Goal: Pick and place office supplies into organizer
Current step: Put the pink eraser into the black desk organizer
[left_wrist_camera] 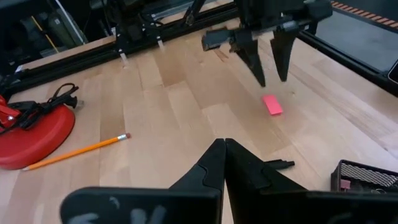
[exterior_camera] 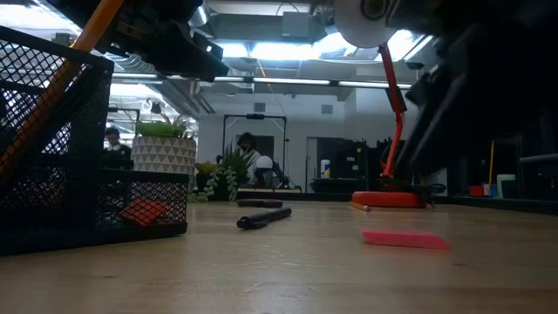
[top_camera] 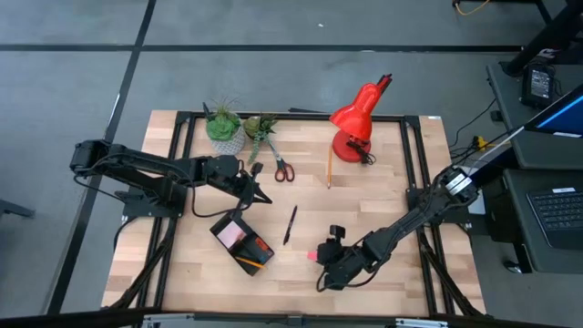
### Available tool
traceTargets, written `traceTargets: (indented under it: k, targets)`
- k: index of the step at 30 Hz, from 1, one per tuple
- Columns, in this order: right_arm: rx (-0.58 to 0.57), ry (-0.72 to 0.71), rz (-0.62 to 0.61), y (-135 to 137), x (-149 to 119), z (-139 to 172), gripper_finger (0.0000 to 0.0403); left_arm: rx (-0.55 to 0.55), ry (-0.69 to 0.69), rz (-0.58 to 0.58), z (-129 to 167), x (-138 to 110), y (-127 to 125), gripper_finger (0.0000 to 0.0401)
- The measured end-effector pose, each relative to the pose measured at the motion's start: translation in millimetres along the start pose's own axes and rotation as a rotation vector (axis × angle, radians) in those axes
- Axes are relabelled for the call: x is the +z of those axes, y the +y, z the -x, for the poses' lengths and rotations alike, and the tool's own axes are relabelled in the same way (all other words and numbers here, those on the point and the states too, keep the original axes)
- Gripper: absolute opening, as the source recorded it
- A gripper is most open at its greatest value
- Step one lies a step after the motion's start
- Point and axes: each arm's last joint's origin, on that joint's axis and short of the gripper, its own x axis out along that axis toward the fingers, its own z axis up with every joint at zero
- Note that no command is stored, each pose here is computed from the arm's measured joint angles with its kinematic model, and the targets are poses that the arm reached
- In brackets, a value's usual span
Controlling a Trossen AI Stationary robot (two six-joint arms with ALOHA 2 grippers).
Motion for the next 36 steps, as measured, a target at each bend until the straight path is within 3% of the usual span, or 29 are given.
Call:
traceTargets:
  k: [10, 23, 28, 36]
  targets:
    - [-0.019, 0.035, -0.023, 1, -10, -19, 0.0239, 0.0, 0.0, 0.008, 0, 0, 0, 0.0005]
    - [-0.011, 0.09, -0.059, -10, -19, -26, 0.0244, 0.0, 0.0, 0.011, 0, 0, 0, 0.0004]
    - [0.014, 0.042, -0.12, -16, -26, -31, 0.0244, 0.0, 0.0, 0.018, 0, 0, 0, 0.0002]
    - [0.029, 0.03, -0.047, -17, -28, -33, 0.0244, 0.0, 0.0, 0.018, 0, 0, 0, 0.0004]
